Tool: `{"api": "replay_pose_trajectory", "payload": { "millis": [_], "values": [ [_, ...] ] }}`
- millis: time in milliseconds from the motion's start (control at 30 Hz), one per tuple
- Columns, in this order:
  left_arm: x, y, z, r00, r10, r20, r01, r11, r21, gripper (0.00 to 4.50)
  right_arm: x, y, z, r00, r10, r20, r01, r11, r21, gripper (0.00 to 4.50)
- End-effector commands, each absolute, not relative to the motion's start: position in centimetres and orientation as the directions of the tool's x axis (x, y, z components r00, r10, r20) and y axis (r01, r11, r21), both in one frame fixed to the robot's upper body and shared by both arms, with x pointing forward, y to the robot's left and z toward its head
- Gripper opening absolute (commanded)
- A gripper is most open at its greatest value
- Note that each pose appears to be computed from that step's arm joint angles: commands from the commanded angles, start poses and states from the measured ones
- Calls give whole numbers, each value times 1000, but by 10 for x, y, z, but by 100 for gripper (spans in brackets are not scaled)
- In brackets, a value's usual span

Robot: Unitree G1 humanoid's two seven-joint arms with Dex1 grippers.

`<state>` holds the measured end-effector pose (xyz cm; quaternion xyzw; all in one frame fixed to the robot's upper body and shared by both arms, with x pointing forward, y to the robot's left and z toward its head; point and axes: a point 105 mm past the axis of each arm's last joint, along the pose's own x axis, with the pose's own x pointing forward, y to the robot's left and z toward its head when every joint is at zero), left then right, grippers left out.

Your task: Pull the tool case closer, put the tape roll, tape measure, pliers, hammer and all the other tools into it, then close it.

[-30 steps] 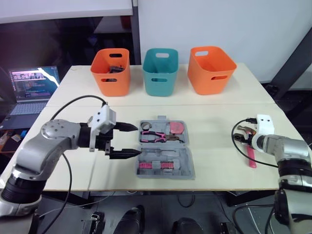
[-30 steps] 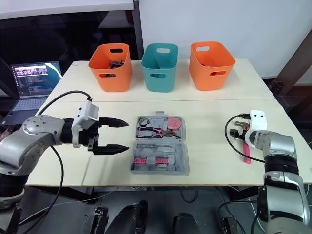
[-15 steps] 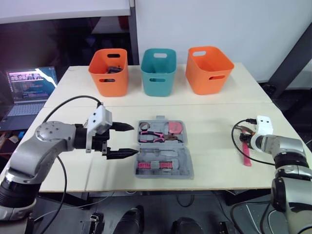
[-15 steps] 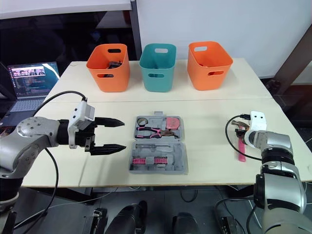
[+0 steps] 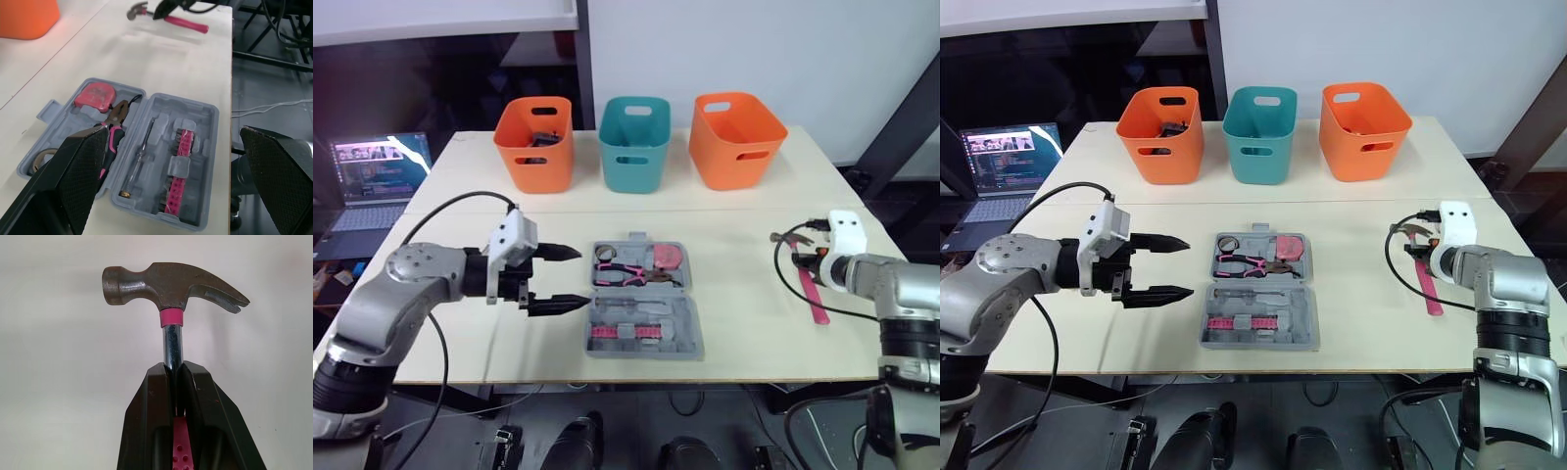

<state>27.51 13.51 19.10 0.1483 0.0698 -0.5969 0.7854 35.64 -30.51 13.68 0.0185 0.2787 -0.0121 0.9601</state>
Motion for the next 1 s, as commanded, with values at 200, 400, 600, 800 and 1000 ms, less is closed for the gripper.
{"api": "replay_pose_trajectory", "payload": {
  "millis": [200, 400, 600, 800, 1000],
  "values": [
    [275, 134, 198, 279, -919, -279, 954, 232, 190, 450, 337, -237, 131, 848, 81, -524, -36, 995, 95, 3],
    [276, 136, 198, 303, -911, -280, 947, 253, 200, 450, 335, -211, 106, 837, 84, -541, -71, 996, 44, 3],
    [273, 138, 198, 321, -906, -274, 941, 274, 197, 450, 337, -215, 88, 829, 31, -559, -69, 996, -48, 3],
    [268, 143, 196, 335, -907, -256, 939, 298, 173, 450, 338, -226, 84, 835, -6, -549, -50, 995, -87, 3],
    [263, 155, 188, 338, -903, -267, 940, 308, 149, 450, 339, -223, 87, 840, 25, -543, -65, 996, -54, 124]
  ]
}}
